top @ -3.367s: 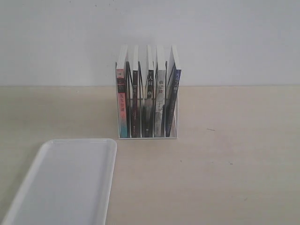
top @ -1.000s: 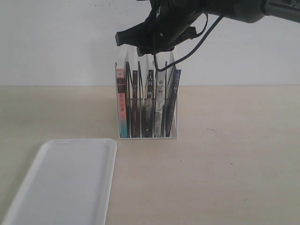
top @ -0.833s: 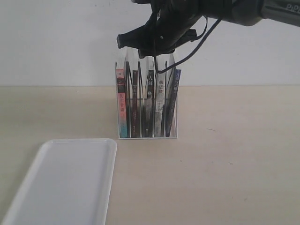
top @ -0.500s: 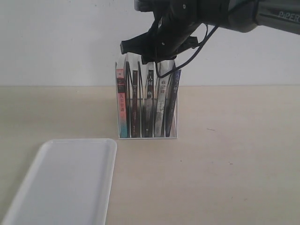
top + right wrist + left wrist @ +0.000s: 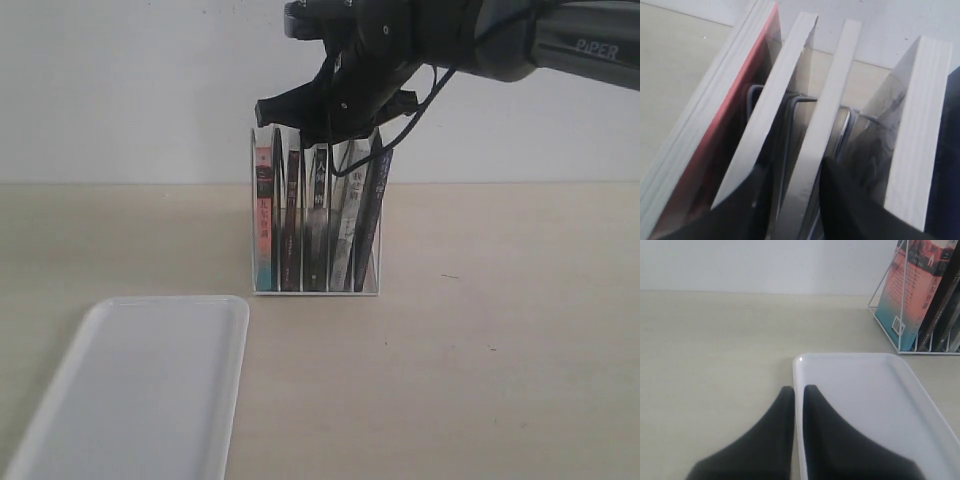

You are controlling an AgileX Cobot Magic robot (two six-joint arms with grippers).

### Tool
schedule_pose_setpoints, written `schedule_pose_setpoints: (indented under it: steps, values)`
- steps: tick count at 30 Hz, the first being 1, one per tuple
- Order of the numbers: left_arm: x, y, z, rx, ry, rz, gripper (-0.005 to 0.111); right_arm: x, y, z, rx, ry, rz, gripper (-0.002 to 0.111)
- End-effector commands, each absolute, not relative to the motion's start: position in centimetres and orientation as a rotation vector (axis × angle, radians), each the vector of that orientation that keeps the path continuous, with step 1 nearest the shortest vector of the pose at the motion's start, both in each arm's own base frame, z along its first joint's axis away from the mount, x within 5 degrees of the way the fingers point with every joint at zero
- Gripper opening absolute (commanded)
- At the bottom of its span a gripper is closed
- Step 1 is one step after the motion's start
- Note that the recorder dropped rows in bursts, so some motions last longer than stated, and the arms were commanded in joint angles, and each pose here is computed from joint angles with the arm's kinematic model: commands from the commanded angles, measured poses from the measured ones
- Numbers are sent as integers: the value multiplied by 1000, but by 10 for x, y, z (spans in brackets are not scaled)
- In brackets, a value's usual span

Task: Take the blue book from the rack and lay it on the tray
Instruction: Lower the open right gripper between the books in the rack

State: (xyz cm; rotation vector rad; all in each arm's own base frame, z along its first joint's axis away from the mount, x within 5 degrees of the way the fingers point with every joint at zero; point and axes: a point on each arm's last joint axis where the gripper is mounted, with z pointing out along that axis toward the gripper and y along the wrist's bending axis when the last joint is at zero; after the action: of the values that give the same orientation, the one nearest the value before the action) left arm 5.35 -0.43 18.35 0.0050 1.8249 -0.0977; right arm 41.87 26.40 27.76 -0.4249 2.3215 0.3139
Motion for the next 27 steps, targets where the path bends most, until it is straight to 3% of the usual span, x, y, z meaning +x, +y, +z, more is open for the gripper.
schedule_pose_setpoints:
  steps: [1, 4, 27]
  values:
    - [54, -4, 183, -6, 1821, -100, 6, 418, 267, 269, -429, 2359, 305, 13]
    - [54, -4, 183, -6, 1821, -100, 6, 416, 271, 269, -445, 2348, 308, 0]
    - [54, -4, 183, -6, 1821, -100, 6, 411, 283, 309, -382, 2301, 350, 0]
